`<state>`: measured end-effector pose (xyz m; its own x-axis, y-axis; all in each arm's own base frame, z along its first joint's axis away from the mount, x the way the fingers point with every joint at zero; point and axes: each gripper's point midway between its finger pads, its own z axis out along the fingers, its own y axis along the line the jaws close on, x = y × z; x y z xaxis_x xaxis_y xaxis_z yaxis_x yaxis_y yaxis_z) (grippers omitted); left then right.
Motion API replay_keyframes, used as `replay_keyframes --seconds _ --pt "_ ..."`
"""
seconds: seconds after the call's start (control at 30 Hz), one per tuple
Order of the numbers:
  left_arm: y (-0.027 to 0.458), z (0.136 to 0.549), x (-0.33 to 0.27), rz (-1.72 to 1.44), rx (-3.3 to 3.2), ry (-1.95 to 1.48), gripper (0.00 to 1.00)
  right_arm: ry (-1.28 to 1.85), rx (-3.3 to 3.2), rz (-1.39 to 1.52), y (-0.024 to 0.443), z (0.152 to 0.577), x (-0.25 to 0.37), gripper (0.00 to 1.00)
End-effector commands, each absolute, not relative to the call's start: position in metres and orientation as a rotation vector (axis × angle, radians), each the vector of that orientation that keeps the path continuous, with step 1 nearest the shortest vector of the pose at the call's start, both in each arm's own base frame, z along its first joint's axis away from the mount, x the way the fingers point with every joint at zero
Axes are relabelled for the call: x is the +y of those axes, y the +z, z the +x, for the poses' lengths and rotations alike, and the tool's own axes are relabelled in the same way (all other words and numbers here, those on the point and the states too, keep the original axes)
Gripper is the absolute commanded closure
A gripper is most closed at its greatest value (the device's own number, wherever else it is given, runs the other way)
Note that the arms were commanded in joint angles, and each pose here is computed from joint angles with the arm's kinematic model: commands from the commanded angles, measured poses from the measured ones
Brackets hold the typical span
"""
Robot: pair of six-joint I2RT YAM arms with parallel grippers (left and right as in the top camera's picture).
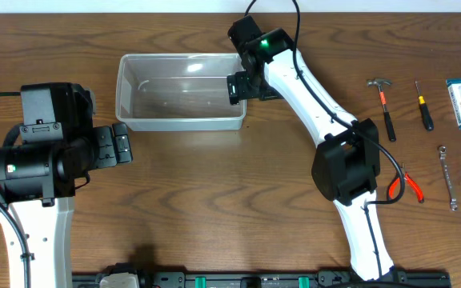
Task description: Pack container
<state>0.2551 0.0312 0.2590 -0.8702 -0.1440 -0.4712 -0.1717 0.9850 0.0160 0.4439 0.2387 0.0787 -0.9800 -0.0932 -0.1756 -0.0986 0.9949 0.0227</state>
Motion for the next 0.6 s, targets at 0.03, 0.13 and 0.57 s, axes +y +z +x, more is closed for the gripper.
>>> replay_keyframes --seconds 0.03,0.13,0.57 --pt "0.2585 0.2553 0.0338 -0.245 2.647 0.087 0.02 0.014 2.991 -0.090 0.0634 0.4391 0.2420 0.13" --pt "0.2586 0.2554 0.0338 -0.245 2.646 0.087 0.02 0.032 2.982 -0.057 0.0639 0.4418 0.2444 0.18" --pt "0.2585 0.2554 0.0338 -0.245 2.647 0.087 0.02 0.074 2.958 0.000 0.0652 0.4481 0.2498 0.55"
